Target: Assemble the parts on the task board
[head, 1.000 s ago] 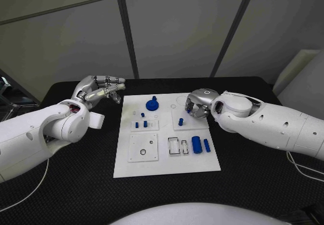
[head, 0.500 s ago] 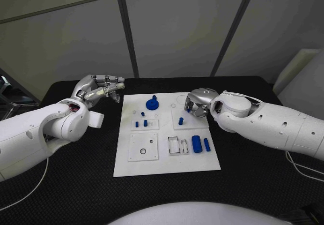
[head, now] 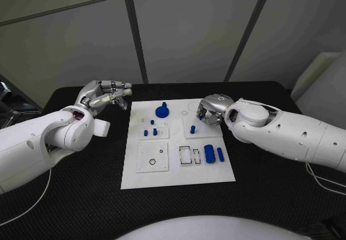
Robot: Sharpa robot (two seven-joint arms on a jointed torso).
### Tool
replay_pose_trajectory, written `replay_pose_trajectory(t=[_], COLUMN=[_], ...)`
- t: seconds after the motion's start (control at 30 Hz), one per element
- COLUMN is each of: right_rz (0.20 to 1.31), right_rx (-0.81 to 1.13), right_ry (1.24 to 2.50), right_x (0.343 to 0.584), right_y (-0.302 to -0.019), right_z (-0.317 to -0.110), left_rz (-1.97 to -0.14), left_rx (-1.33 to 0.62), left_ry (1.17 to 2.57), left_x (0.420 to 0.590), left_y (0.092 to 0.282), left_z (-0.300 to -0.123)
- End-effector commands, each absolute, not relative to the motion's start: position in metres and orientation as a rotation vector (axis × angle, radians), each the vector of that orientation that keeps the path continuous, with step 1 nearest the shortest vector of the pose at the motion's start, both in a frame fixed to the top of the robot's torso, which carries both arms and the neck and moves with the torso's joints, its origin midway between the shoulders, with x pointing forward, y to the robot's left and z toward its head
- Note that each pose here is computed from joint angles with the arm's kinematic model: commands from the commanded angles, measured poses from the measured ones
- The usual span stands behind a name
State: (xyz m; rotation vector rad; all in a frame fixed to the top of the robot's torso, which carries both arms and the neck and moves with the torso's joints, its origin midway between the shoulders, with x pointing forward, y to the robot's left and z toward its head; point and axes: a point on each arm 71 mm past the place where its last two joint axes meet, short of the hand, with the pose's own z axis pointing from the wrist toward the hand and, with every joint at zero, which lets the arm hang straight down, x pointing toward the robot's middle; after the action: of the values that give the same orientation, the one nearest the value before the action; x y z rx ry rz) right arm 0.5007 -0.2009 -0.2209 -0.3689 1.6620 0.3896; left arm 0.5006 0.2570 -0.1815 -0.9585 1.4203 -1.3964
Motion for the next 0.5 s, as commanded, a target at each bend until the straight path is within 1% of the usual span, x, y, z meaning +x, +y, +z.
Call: replay_pose_trajectory(t=[0.03, 0.5], right_rz=[0.410, 0.435], right_rx=[-0.347, -0.325], right_ry=[1.609, 1.580], right_x=[0.500, 0.489], right_y=[-0.200, -0.206], right_z=[-0.214, -0.204], left_rz=[-1.407, -1.394], left_rx=[-0.959, -0.967], left_ry=[1.421, 1.424], left_x=[0.501, 0.503], left_y=[0.257, 0.260], left_z=[-0.181, -0.182])
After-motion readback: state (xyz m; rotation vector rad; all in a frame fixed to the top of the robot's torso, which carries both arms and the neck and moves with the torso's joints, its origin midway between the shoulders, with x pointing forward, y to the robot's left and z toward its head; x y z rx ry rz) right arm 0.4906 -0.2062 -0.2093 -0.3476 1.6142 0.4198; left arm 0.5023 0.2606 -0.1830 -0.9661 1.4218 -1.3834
